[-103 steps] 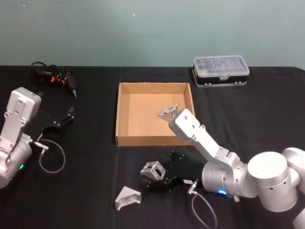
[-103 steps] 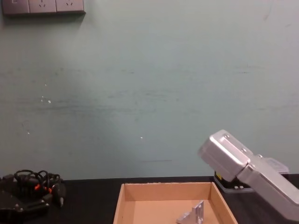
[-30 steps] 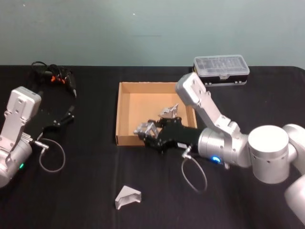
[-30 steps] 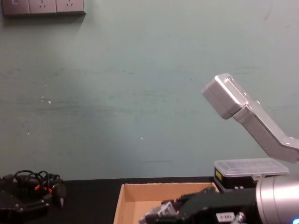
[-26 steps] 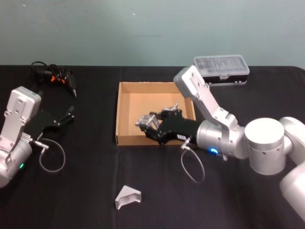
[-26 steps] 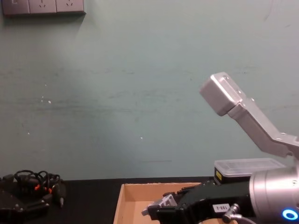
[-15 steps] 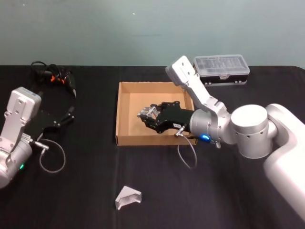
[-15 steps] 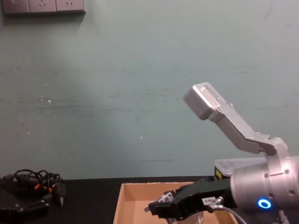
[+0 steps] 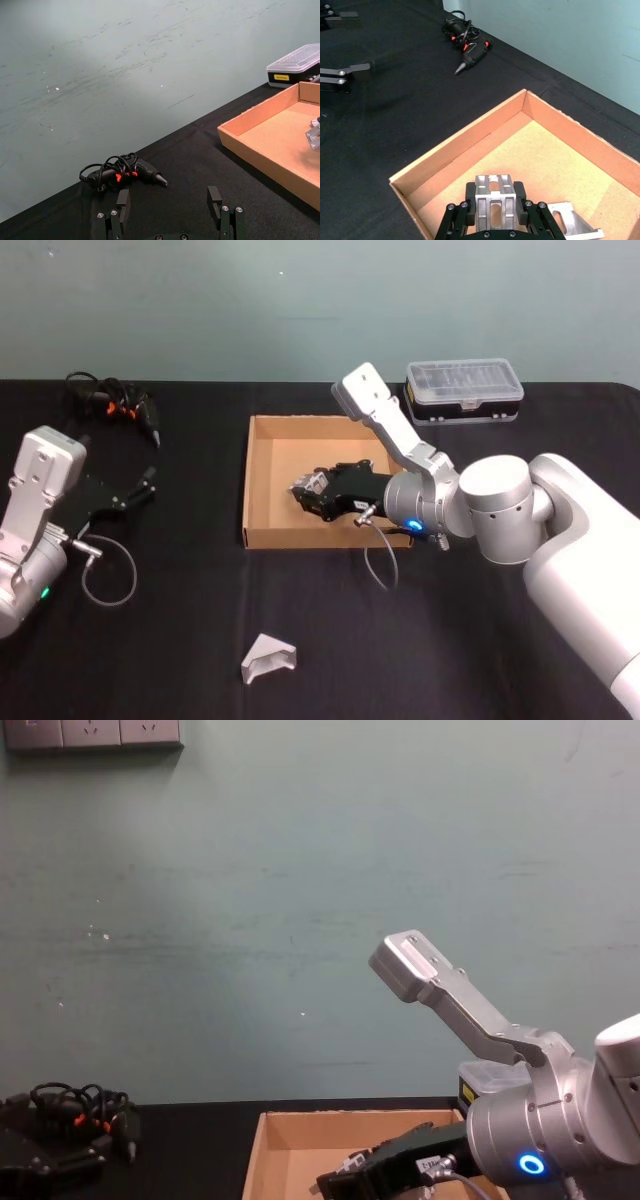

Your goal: Use one hand to pick up the angle iron from the table and place it into the box.

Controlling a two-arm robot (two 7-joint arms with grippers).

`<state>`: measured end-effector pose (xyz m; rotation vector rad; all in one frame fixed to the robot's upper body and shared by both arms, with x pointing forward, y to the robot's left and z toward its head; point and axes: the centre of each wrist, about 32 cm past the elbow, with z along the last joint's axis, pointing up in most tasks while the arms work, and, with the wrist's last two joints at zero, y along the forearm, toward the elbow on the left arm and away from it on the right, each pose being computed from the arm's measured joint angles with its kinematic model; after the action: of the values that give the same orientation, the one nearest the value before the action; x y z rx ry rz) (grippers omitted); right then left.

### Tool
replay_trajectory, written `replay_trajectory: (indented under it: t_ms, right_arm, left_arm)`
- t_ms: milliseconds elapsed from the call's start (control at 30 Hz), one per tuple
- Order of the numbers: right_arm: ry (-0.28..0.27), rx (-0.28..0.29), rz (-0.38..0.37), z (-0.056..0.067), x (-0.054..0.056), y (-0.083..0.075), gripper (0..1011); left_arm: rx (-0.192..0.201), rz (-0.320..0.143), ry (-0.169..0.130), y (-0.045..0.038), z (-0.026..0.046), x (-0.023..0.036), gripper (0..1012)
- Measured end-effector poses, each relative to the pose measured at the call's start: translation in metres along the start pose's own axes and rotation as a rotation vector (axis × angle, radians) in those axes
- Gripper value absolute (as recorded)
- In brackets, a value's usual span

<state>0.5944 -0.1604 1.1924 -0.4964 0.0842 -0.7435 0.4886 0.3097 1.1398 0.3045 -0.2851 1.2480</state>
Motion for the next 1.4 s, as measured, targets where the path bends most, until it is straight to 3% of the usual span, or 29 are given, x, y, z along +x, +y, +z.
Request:
replay_trajectory:
  t_ms: [633,800,867,1133,1267,1400]
  right_arm:
    - [-0.019,-0.01,-0.022,0.0023,0.0024,0.006,462]
    - [-0.019,-0.009,-0.022,0.0023,0.0021,0.0058,588]
    - [-0.019,-0.008,-0.021,0.0024,0.0021,0.0057,707]
    - [-0.018,-0.007,-0.02,0.0023,0.0019,0.0056,922]
    - [-0.017,-0.007,-0.02,0.0021,0.002,0.0055,1002]
    - [-0.017,-0.007,-0.02,0.002,0.0019,0.0054,1000]
  left_arm:
    - [0.0,0.0,0.0,0.0,0.0,0.0,1011]
    - [0.0,0.0,0.0,0.0,0.0,0.0,1011]
    - [0.0,0.0,0.0,0.0,0.0,0.0,1011]
    - [0.0,0.0,0.0,0.0,0.0,0.0,1011]
    - [0.0,0.0,0.0,0.0,0.0,0.0,1012]
    - [0.0,0.0,0.0,0.0,0.0,0.0,1012]
